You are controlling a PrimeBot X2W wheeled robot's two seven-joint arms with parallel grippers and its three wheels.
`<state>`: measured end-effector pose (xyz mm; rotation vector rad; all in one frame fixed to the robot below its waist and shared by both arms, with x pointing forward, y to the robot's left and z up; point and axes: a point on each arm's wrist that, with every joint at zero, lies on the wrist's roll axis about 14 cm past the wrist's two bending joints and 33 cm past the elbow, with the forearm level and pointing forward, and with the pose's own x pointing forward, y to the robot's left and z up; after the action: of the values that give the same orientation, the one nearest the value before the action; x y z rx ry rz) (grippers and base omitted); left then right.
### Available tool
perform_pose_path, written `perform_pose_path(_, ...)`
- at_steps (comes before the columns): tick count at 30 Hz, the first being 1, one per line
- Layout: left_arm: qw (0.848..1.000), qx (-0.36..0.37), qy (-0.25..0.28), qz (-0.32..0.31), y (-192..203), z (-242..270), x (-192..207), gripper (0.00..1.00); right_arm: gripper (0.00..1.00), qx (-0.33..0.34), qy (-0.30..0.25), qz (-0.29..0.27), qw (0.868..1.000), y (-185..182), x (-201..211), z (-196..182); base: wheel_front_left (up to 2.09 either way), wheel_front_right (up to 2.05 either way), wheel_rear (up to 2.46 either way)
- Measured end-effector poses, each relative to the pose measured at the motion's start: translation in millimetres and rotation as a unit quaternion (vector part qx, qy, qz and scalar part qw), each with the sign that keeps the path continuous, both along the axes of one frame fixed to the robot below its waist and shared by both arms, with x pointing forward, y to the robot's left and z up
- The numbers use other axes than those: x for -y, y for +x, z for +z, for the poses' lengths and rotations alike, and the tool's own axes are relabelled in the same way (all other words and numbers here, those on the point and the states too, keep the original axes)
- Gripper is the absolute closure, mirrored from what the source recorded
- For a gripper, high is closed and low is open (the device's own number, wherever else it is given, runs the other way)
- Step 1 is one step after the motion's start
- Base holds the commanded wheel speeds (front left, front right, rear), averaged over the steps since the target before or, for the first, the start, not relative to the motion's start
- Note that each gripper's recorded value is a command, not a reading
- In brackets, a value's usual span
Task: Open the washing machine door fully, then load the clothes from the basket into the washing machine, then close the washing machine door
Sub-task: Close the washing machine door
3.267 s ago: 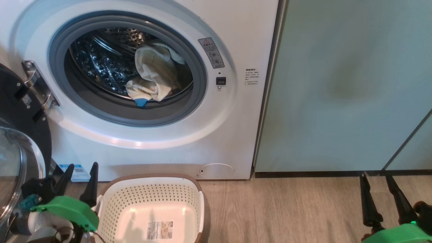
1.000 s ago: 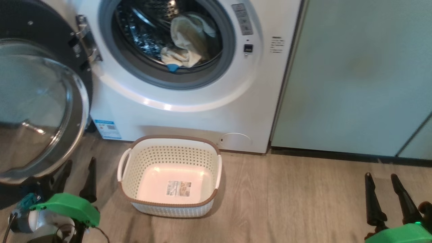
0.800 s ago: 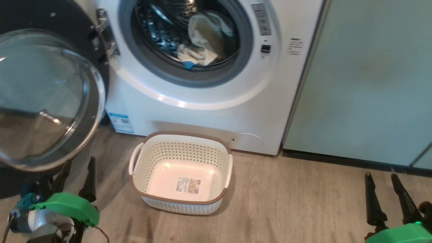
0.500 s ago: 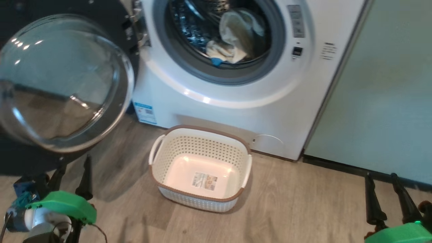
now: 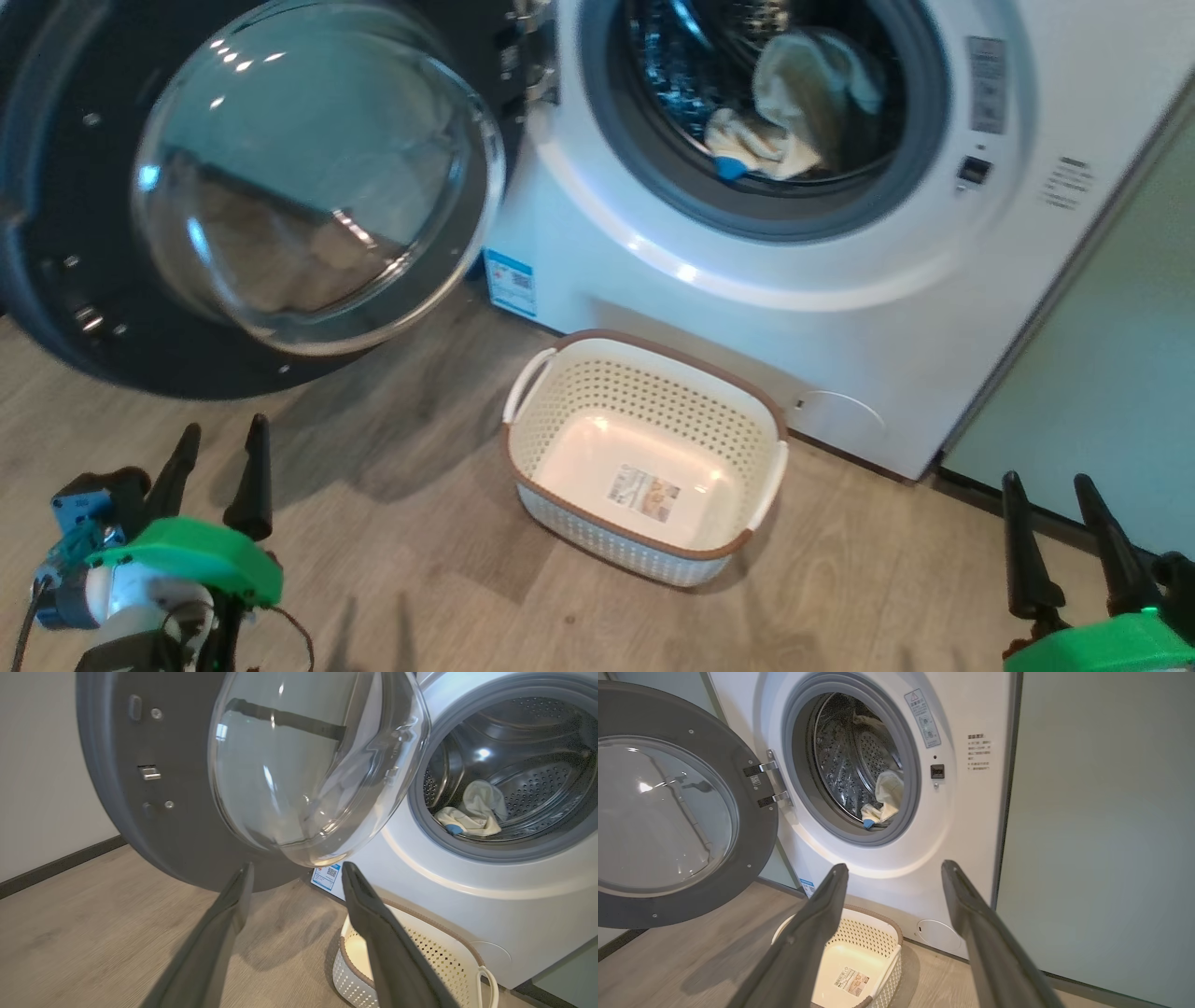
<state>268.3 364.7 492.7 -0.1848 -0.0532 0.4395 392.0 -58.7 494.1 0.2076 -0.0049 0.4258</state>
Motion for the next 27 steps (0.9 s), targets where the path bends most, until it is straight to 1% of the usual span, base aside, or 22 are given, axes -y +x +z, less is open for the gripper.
perform_pose_path(13, 0.998, 0.009, 0.000, 0.066, -46, 4, -26, 0.00, 0.00, 0.001, 0.000, 0.072, 0.997, 4, -52, 1, 0.00, 0.00, 0.00)
perform_pose_path(27, 0.994, 0.024, -0.002, 0.105, -59, 12, -39, 0.00, 0.00, 0.009, 0.000, 0.116, 0.993, 13, -81, 3, 0.00, 0.00, 0.00)
